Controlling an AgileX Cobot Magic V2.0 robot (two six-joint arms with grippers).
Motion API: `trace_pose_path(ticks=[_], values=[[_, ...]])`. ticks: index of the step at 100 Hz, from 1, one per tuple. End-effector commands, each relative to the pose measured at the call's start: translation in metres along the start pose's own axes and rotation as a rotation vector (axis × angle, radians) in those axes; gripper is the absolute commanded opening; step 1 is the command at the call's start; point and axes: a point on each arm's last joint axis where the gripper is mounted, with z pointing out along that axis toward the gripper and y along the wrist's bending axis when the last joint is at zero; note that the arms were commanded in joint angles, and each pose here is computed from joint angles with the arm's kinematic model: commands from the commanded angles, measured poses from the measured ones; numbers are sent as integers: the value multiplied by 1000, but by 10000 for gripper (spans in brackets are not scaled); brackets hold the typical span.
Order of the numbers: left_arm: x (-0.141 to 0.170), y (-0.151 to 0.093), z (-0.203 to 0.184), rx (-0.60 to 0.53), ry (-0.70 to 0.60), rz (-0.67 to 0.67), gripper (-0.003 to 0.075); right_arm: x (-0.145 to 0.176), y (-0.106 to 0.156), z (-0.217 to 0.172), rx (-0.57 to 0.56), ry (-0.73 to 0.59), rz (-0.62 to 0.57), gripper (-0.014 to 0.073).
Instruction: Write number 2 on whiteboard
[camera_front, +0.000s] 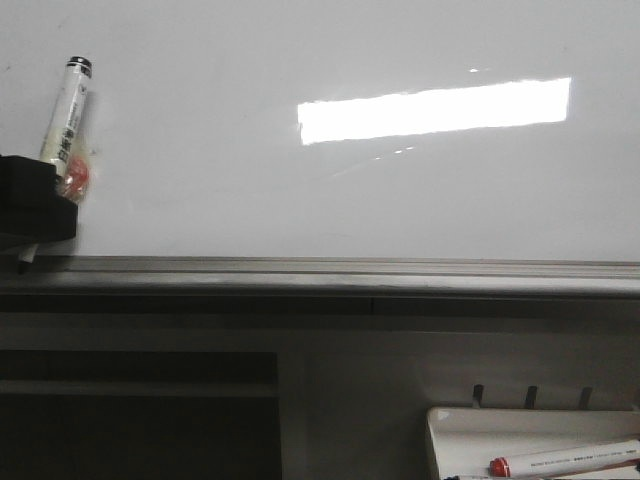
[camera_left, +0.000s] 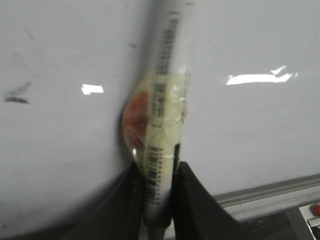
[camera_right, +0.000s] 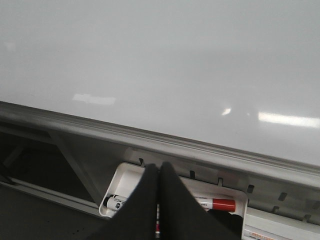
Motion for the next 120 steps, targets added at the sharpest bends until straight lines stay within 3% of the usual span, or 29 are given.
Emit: trace_pose_path(ticks=[1, 16, 29, 36, 47, 53, 59, 78, 89, 120], values=[[-9, -8, -2, 41, -43, 22, -20, -13, 0, -1, 6, -68, 4, -61], [-13, -25, -14, 150, -79, 190, -20, -12, 8, -2, -102, -21, -26, -60], [-21, -41, -39, 279, -193, 500, -20, -26, 21, -10, -253, -3, -136, -41], [-26, -46, -54, 325, -273, 655, -20, -38, 28, -14, -328, -16, -202, 49], [-31, -51, -76, 360, -392, 902, -20, -60, 40, -17, -426, -50, -280, 292], [-31, -51, -84, 362, -429, 1020, -20, -70, 45, -17, -460, -76, -345, 363], [-30, -51, -87, 356, -440, 1105, -20, -80, 52, -16, -508, -99, -397, 379], [-22, -54, -80, 392, -417, 1285, -20, -99, 74, 8, -565, -162, -384, 379], [-18, -55, -70, 409, -366, 1275, -20, -101, 90, 27, -583, -187, -390, 379], [-21, -62, -54, 453, -337, 1256, -20, -84, 141, 58, -700, -129, -566, 379]])
